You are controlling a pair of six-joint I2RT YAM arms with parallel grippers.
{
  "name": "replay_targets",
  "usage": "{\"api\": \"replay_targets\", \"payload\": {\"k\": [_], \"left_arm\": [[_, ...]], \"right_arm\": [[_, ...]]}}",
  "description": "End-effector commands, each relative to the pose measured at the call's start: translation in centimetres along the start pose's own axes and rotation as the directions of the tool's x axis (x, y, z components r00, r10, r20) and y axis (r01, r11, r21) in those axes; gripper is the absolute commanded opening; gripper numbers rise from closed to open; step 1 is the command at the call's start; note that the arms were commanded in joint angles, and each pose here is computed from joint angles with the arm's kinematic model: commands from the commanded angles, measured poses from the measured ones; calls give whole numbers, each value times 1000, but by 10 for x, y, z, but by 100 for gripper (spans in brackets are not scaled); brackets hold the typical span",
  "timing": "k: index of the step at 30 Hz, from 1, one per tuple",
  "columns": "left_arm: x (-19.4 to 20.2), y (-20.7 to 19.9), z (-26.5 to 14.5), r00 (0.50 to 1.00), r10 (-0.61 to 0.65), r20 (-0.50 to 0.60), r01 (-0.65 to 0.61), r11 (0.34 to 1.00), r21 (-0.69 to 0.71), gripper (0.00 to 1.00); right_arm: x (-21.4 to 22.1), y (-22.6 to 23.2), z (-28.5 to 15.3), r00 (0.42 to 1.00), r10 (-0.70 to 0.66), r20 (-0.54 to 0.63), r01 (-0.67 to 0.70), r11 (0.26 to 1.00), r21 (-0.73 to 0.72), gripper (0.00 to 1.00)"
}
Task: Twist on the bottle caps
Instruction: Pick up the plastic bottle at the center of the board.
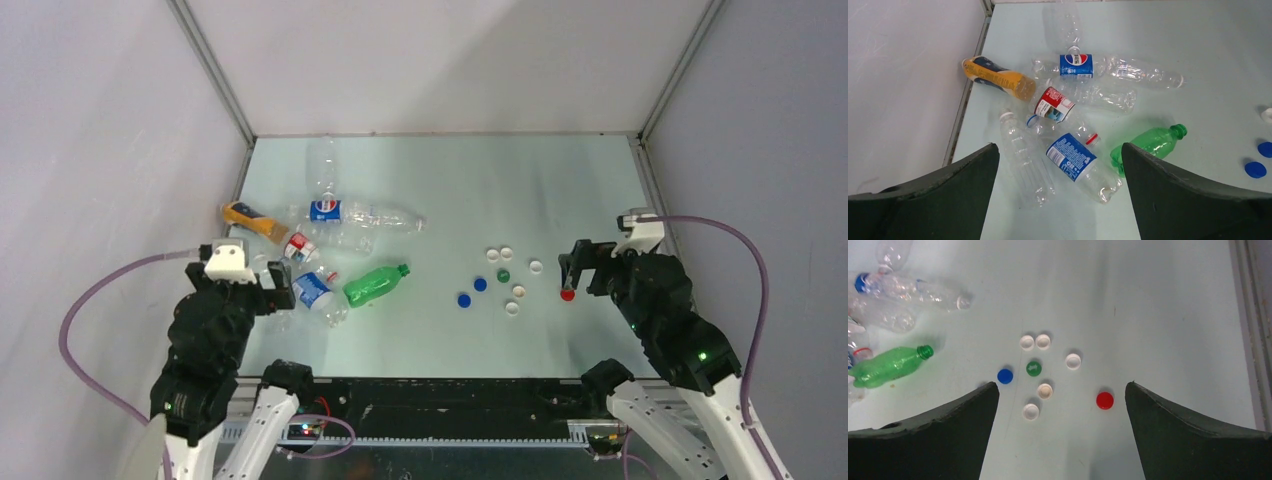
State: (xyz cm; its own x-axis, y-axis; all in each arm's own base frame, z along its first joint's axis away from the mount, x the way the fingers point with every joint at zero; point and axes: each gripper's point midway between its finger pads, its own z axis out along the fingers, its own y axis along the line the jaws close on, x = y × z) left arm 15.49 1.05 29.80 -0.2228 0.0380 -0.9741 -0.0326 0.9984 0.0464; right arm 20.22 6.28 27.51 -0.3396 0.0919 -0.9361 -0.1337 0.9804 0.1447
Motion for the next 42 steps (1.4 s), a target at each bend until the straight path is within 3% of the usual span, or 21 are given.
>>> {"api": "replay_targets", "payload": {"k": [1, 5, 11, 17, 21, 26, 31, 36, 42], "left_arm": [[-12, -13, 32, 999, 38, -10, -38, 999, 34, 100], [-7, -39, 65, 997, 26, -78, -16, 992, 125, 100], [38, -87, 100, 963, 35, -268, 51, 950, 307, 100], [76, -117, 125, 921, 85, -381, 59, 935, 350, 100], [92, -128, 138, 885, 176, -431, -25, 942, 334, 100], [123, -134, 148, 776, 342, -530, -158, 919, 362, 100], [150, -136, 152, 660, 508, -553, -266, 847, 461, 100], [164, -154, 145, 620, 615, -487, -286, 756, 589, 100], [182, -162, 148, 576, 666, -474, -311, 715, 626, 100]], "right_arm": [[5, 8, 1, 998, -19, -56, 17, 999, -35, 99], [10, 14, 3, 996, -14, -86, 9, 998, -63, 99], [17, 20, 6, 993, -8, -117, -2, 996, -89, 99], [42, 25, 21, 972, -25, -232, 3, 996, -94, 99], [49, 31, 27, 962, -27, -270, -5, 993, -118, 99], [52, 34, 28, 957, -30, -287, -9, 991, -133, 99], [50, 36, 30, 959, -30, -283, -11, 990, -144, 99], [49, 42, 32, 959, -13, -285, -36, 986, -165, 99], [54, 43, 34, 955, -18, -295, -33, 985, -170, 99]]}}
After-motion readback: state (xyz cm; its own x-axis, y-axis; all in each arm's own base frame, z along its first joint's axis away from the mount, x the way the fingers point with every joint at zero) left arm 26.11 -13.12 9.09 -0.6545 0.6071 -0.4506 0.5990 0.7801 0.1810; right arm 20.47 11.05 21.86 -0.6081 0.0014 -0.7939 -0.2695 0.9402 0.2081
